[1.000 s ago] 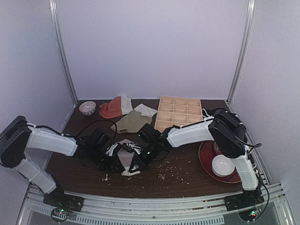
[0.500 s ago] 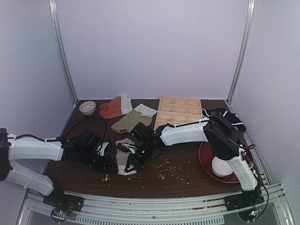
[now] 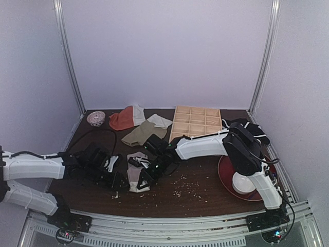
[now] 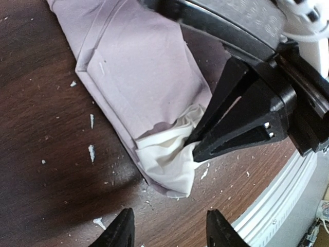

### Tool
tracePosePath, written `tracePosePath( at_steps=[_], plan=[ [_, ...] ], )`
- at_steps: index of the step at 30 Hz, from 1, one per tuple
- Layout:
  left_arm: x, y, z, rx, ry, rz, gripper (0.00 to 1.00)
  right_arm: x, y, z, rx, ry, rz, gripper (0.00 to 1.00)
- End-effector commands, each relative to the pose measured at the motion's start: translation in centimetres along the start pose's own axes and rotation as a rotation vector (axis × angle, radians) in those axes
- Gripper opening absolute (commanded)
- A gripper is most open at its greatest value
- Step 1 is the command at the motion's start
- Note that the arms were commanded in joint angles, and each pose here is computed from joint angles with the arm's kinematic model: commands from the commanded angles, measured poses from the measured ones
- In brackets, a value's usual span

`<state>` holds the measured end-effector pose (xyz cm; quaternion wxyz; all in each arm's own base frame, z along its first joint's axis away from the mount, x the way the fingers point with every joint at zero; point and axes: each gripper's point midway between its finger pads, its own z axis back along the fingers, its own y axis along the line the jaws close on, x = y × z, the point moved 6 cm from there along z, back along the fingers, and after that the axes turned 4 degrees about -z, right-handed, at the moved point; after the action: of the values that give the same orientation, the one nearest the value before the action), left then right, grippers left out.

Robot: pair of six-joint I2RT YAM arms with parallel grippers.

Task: Roll the underwear
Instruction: Roll the underwear at the center of the board.

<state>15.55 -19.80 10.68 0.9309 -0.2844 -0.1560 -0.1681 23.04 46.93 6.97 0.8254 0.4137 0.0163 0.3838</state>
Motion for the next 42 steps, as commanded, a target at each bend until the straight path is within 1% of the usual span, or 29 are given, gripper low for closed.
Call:
tracePosePath(
  at_steps=[1,5,10,14,25,28,30,39,42],
  plan=[
    [0.6,-0.9,0.0,0.028,-0.019,-0.086,0.49,-1.8,-2.3,-1.1,-0.065,0.069,-0.077,0.0],
    [0.5,-0.8,-1.0,0.055,0.005,-0.098,0.5,-1.7,-2.3,-1.0,-0.065,0.068,-0.076,0.0],
    [0.6,-0.6,-1.9,0.068,-0.006,-0.112,0.48,-1.8,-2.4,-1.0,-0.066,0.068,-0.08,0.0],
    [0.7,-0.4,-2.5,0.084,0.013,-0.107,0.48,-1.8,-2.4,-1.0,-0.066,0.067,-0.081,0.0],
    [1.6,-1.3,-3.1,0.036,-0.018,-0.125,0.46,-2.0,-2.6,-1.1,-0.069,0.074,-0.083,0.0],
    [1.8,-1.5,-3.0,0.025,-0.029,-0.133,0.44,-2.0,-2.7,-1.1,-0.071,0.073,-0.085,0.0],
    [1.9,-1.5,-2.9,0.023,-0.035,-0.132,0.44,-1.9,-2.7,-1.1,-0.07,0.072,-0.087,0.0],
    [1.9,-1.5,-3.8,0.011,-0.023,-0.128,0.44,-1.9,-2.7,-1.2,-0.068,0.073,-0.089,0.0],
    [1.8,-1.4,-4.1,0.013,-0.016,-0.125,0.42,-2.0,-2.8,-1.2,-0.068,0.074,-0.089,0.0]
  ],
)
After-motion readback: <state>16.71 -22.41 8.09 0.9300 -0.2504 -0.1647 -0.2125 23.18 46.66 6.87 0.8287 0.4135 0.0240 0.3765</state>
